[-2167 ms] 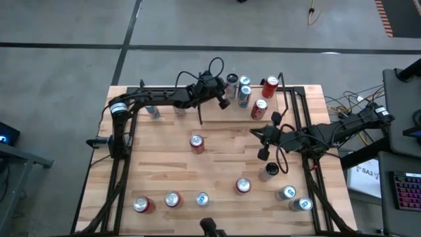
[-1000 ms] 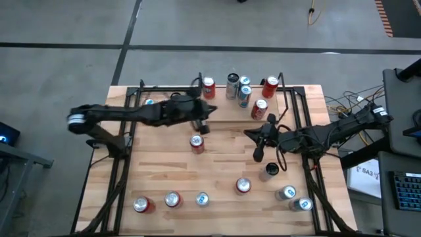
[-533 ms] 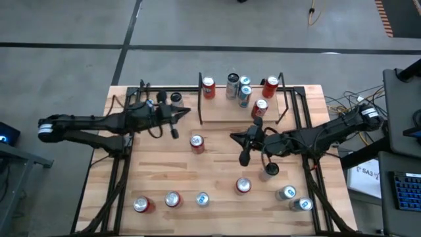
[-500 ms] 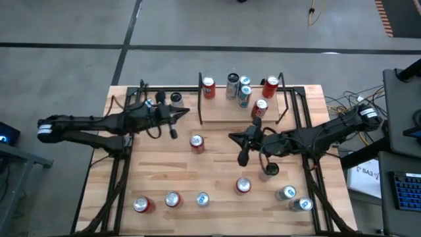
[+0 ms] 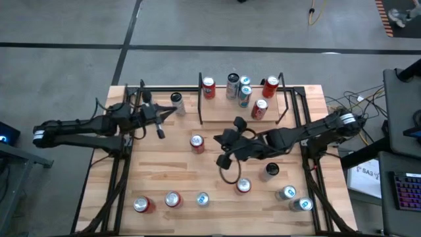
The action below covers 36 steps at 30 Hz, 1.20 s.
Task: Place canned beverage on shelf
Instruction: Put the dark red soda can on the shelf
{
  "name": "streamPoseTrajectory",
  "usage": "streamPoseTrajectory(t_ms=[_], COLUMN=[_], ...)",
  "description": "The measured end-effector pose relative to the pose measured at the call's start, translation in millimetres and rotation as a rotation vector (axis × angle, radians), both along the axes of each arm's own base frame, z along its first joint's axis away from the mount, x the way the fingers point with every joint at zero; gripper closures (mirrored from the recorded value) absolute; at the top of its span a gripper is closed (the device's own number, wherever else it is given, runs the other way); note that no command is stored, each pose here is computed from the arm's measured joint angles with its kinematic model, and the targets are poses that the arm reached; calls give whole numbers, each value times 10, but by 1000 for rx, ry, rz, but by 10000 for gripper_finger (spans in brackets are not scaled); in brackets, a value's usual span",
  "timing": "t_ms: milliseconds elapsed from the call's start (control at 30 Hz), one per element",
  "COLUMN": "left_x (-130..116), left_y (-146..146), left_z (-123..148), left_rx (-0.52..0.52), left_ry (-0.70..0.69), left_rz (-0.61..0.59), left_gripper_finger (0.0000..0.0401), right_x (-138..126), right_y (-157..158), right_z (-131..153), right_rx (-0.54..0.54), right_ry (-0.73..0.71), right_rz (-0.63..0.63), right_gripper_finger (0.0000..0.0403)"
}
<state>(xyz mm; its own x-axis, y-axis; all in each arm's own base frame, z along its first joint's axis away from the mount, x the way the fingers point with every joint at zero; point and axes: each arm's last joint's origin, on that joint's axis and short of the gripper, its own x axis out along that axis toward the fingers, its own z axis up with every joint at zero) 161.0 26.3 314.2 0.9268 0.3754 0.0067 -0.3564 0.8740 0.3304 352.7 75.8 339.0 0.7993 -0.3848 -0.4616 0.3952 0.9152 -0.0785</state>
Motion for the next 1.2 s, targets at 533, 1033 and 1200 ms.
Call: streamPoseTrajectory(t_ms=[533,1033,1200], left_x=[-364,-450,-450], left_y=[-96,-167,-167], left_z=[-15,-253,-255], left_rx=[-287,-435,-427], left_ry=[-36,-40,-40], left_rz=[-168,-221,-221], left_gripper_finger=[401,401,401], right_x=[533,753,762], right_y=[-502,-644,-633], right_z=[-229,-440,-439], right_rx=[54,-36,-20], right_ry=[135,136,128], right_rz=[122,149,177], right_gripper_finger=[390,390,387])
